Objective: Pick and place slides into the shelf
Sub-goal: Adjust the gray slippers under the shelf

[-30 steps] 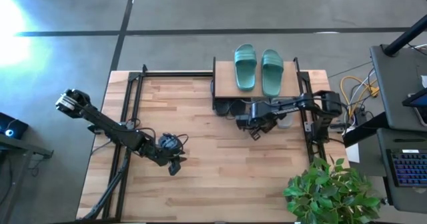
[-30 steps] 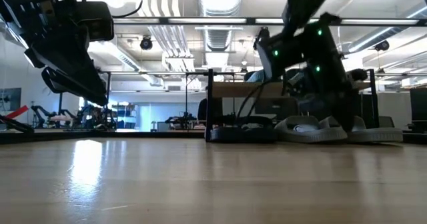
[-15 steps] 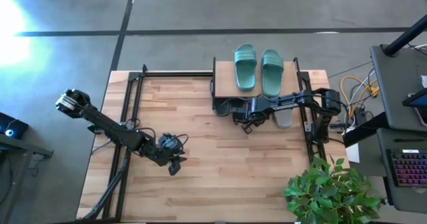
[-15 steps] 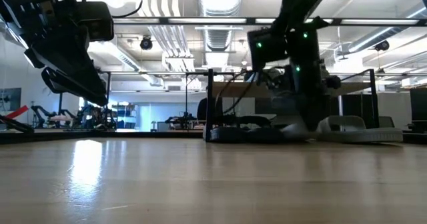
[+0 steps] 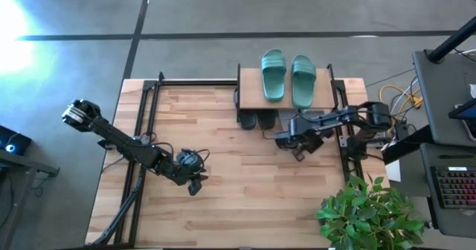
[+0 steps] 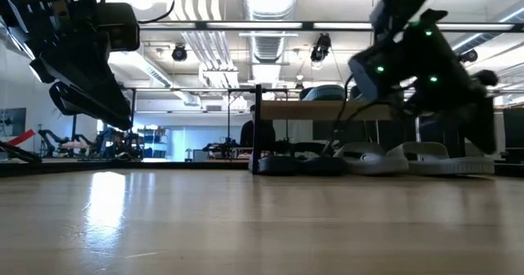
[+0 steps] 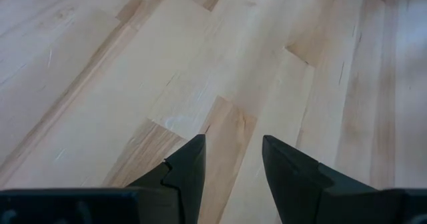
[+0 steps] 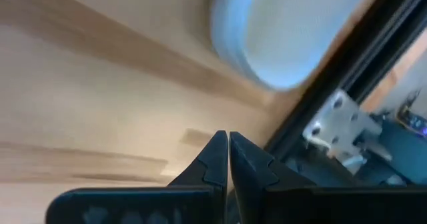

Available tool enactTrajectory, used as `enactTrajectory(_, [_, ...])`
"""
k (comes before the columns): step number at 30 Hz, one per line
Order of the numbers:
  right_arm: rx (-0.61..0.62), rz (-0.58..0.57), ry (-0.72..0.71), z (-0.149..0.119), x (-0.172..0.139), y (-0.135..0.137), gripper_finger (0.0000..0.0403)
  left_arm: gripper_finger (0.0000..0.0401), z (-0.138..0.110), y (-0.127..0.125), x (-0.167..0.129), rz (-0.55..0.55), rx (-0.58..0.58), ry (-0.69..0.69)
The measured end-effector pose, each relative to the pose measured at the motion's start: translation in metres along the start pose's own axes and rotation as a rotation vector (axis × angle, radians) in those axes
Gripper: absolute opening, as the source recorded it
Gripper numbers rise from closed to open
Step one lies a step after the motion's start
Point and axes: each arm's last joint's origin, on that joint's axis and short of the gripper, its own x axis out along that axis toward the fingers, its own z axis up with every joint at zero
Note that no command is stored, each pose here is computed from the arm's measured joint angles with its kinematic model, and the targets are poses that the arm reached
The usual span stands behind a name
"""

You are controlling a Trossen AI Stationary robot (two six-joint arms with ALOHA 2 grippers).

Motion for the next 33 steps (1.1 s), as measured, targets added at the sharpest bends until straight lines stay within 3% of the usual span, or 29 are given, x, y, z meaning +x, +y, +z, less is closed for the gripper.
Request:
enactTrajectory(4, [0.016,-0.012,0.037,-0.009,0.013,-0.008,0.0008,0.0134,0.000,0.000,0.000,0.001,0.000,0.001])
enactTrajectory(12, [0.015,0.068,-0.046,-0.001,0.044,-0.007,0.0008,0.0134,0.000,0.000,0.000,0.002,0.001,0.001])
enactTrajectory(15, [0.048,-0.010,-0.106,0.000,0.049,-0.011,0.0008,0.0134,0.000,0.000,0.000,0.002,0.000,0.002])
enactTrajectory(21, [0.041,-0.111,-0.314,0.010,0.035,-0.012,0.0008,0.0134,0.000,0.000,0.000,0.002,0.001,0.005])
enactTrajectory(28, [0.029,-0.031,-0.380,0.019,0.024,-0.005,0.0008,0.0134,-0.001,0.000,0.000,0.000,0.001,0.009])
enactTrajectory(33, [0.027,-0.044,-0.450,0.019,0.014,-0.003,0.0008,0.0134,-0.001,0.000,0.000,-0.015,-0.001,0.026])
